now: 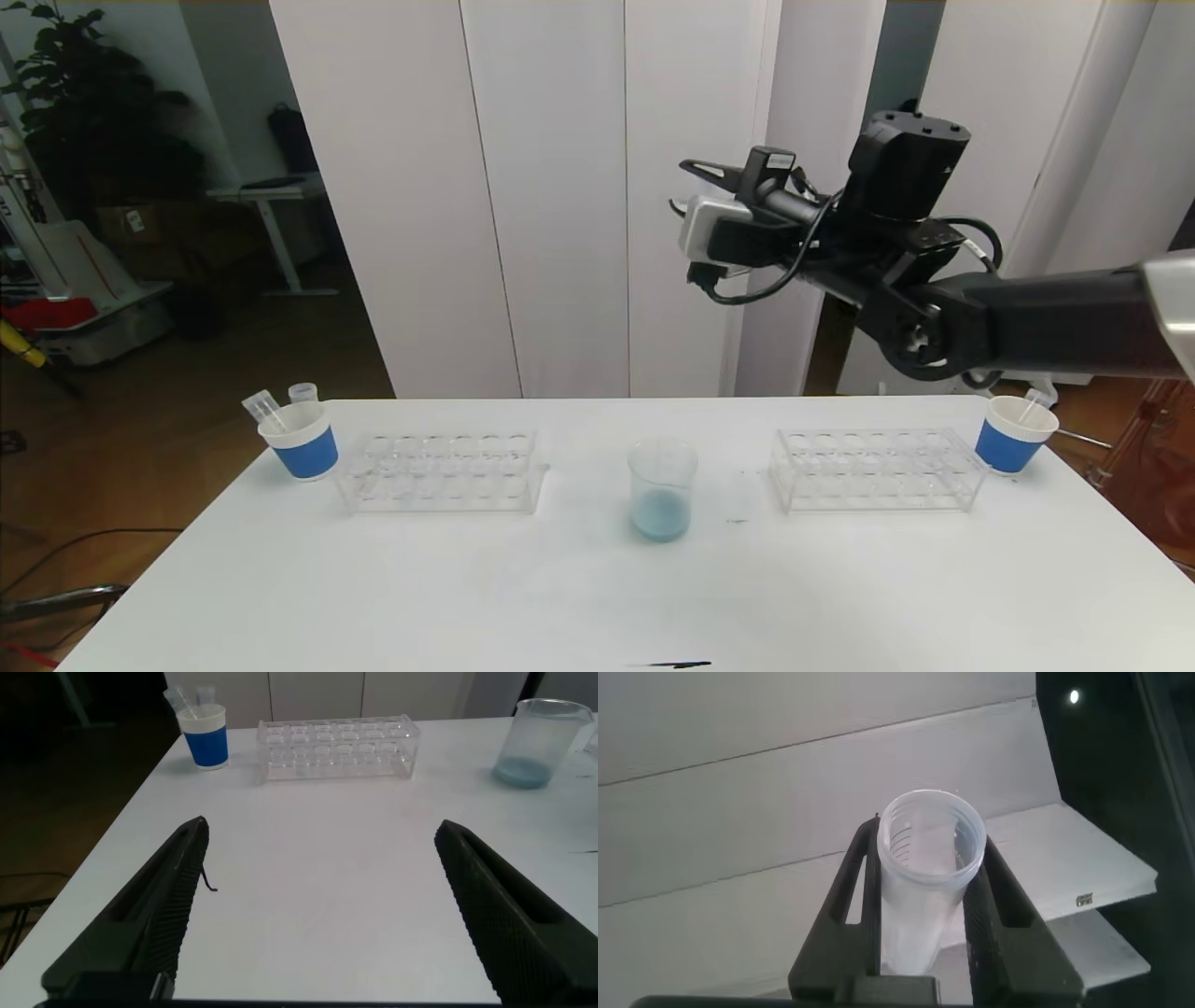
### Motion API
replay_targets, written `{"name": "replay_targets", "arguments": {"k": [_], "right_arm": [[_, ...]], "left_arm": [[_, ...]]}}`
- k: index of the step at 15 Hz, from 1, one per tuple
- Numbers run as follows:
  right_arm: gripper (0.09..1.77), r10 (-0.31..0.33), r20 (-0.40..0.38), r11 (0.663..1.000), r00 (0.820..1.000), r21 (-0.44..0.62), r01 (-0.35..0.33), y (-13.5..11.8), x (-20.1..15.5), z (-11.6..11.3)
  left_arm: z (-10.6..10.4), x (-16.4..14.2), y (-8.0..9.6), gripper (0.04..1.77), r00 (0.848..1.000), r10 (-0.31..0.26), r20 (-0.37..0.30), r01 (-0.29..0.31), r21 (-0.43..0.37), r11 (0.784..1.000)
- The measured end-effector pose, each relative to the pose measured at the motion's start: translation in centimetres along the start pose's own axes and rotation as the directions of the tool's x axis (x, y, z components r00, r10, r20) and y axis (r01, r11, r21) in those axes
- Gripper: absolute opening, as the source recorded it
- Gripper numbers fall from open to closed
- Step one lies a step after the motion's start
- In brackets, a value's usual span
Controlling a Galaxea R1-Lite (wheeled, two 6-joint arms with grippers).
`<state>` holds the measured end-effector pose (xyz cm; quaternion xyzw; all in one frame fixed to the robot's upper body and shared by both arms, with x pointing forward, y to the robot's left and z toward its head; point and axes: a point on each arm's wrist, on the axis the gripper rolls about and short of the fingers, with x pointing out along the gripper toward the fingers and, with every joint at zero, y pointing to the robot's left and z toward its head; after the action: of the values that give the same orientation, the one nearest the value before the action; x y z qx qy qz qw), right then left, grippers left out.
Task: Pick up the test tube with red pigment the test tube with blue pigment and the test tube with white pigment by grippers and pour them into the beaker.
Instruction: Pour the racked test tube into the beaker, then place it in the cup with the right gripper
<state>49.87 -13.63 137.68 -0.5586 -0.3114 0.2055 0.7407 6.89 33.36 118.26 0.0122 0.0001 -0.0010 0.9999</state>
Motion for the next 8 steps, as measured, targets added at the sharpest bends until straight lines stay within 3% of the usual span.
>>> {"name": "replay_targets", "arguments": {"k": [2, 4, 6, 8], "right_arm": [[0.57, -0.069, -0.174, 0.985, 0.982, 0.141, 0.095, -1.8, -1.0, 0.7], [0.57, -0.093, -0.338, 0.930, 0.936, 0.306, 0.203, -2.3, -2.3, 1.1], [0.57, -0.098, -0.456, 0.824, 0.884, 0.461, 0.329, -2.3, -3.5, 1.4], [0.57, -0.086, -0.546, 0.687, 0.833, 0.574, 0.447, -1.6, -4.3, 1.6]], "left_arm": [[0.0, 0.0, 0.0, 1.73, 1.000, 0.000, 0.000, 0.000, 0.000, 1.000], [0.0, 0.0, 0.0, 1.73, 1.000, 0.000, 0.000, 0.000, 0.000, 1.000], [0.0, 0.0, 0.0, 1.73, 1.000, 0.000, 0.000, 0.000, 0.000, 1.000], [0.0, 0.0, 0.0, 1.73, 1.000, 0.000, 0.000, 0.000, 0.000, 1.000]]}}
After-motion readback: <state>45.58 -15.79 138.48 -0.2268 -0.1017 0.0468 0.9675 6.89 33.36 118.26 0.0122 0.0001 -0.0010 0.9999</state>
